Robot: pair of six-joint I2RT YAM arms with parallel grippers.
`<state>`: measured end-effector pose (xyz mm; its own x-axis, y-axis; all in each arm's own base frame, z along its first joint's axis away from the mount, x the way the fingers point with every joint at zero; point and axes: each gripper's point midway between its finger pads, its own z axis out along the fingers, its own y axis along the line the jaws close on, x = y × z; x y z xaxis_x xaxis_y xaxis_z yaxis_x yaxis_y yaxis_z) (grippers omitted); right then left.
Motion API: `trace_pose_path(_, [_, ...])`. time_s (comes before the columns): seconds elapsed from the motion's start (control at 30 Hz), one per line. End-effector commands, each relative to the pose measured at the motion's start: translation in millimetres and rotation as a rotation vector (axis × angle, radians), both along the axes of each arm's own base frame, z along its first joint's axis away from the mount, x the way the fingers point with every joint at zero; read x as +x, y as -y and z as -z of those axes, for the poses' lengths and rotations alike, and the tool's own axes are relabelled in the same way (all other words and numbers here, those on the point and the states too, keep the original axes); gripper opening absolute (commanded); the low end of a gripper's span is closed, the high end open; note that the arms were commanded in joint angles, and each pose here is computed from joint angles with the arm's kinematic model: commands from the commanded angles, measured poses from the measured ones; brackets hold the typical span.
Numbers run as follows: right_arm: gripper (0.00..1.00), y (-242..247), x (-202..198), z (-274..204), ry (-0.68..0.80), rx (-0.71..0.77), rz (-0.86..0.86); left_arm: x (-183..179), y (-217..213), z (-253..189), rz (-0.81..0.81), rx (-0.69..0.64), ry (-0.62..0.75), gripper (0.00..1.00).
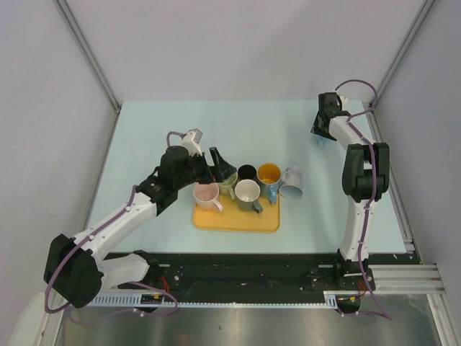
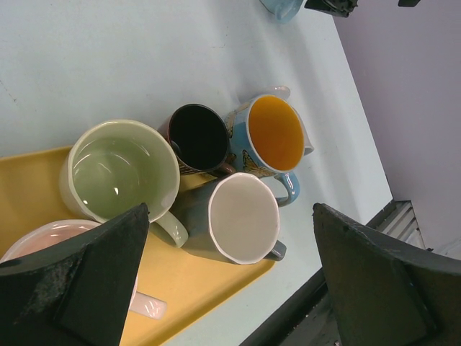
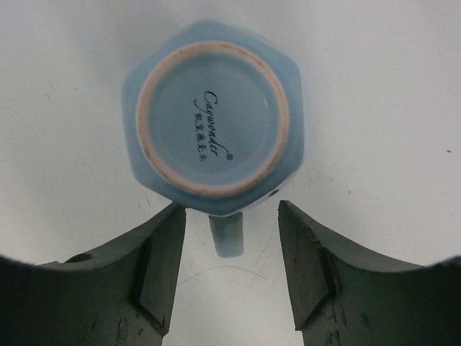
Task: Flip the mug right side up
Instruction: Turn over the cup at the center of the board.
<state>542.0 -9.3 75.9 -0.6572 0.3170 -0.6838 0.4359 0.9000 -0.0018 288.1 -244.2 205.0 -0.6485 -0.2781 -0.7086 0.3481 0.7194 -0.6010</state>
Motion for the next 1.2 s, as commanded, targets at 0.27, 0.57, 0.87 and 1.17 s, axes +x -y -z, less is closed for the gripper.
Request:
trace_pose_path(0.27, [0.53, 6.9, 24.9, -12.2, 0.087, -0.032, 0.012, 0.1, 2.3, -3.4, 0.023, 0.003, 0.032, 1.00])
trace_pose_path(0.57, [0.39, 9.4, 27.1, -10.4, 0.087, -0.036, 0.010, 0.1, 3.7, 0.4, 0.031, 0.008, 0.021, 1.00])
trace_pose_path(0.87, [0.20, 11.1, 28.2, -12.6, 0.092, -0.029, 0.018, 0.0, 3.7, 0.3, 0.032, 0.006, 0.020, 1.00])
trace_pose_path(1.17, [0.00, 12.2, 19.1, -27.9, 0.100, -0.015, 0.049, -0.6, 4.0, -2.2, 0.033, -0.002, 0.021, 1.00])
